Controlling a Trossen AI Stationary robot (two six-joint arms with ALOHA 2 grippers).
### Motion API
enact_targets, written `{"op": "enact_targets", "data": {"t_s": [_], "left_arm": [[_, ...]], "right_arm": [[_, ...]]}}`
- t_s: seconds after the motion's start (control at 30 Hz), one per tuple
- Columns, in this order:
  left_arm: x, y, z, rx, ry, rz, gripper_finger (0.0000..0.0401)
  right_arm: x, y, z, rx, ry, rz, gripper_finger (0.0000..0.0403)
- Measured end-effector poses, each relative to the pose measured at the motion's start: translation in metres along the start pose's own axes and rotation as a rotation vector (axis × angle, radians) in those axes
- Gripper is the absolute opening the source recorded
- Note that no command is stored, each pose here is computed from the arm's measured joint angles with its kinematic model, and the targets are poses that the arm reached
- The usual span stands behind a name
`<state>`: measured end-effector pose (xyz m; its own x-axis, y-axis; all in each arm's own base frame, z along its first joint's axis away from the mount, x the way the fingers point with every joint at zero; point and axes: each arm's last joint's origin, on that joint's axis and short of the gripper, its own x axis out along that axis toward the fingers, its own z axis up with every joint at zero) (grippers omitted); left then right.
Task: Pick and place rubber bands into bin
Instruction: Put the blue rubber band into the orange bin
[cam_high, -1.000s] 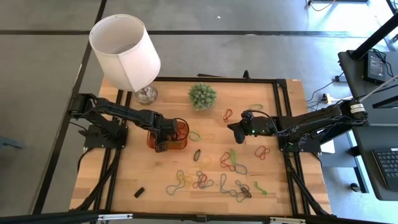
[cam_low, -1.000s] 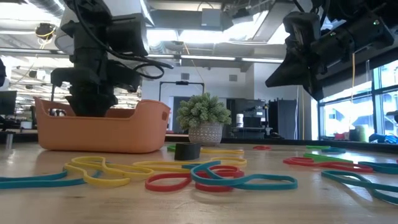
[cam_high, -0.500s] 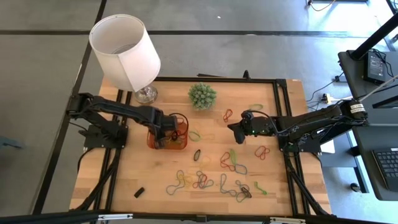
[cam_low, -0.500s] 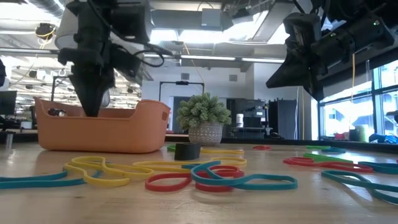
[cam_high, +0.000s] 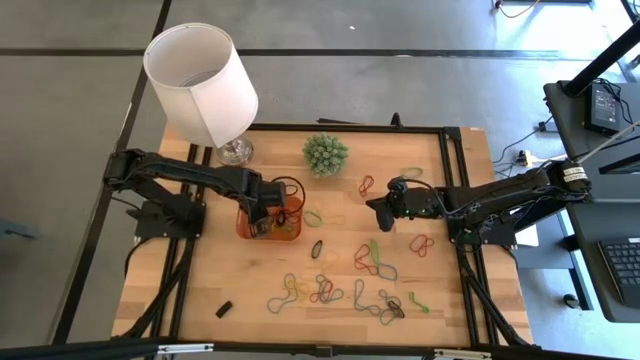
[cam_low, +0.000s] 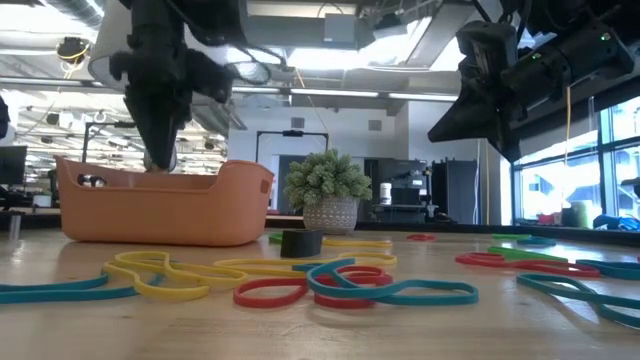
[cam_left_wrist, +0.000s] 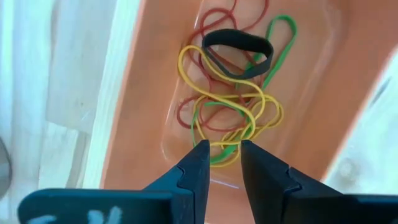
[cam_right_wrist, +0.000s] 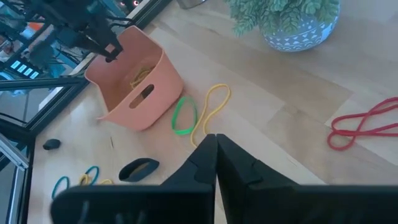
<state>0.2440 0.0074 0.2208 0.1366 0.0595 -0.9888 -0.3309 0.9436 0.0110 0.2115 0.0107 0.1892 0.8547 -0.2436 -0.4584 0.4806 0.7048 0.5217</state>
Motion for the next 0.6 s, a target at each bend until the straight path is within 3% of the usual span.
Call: {"op": "enact_targets", "data": {"t_s": [0.13,0.3,0.6], "left_arm": [[-0.020,0.002,-0.009,0.025,-0.089,-0.025,0.0072],[-0.047,0.012,-0.034,0.030,-0.223,-0.061,0.0011],[-0.064,0.030,-0.084,-0.041,-0.477,-0.101,0.0002]], "right_arm": [[0.000,0.000,0.000,0.000,-0.002,0.002,0.0013],[0.000,0.000,0.000,0.000,-0.001,0.001,0.0013],[-0.001,0.006,0.009,-0.025,0.038,-0.038,0.0004]]}}
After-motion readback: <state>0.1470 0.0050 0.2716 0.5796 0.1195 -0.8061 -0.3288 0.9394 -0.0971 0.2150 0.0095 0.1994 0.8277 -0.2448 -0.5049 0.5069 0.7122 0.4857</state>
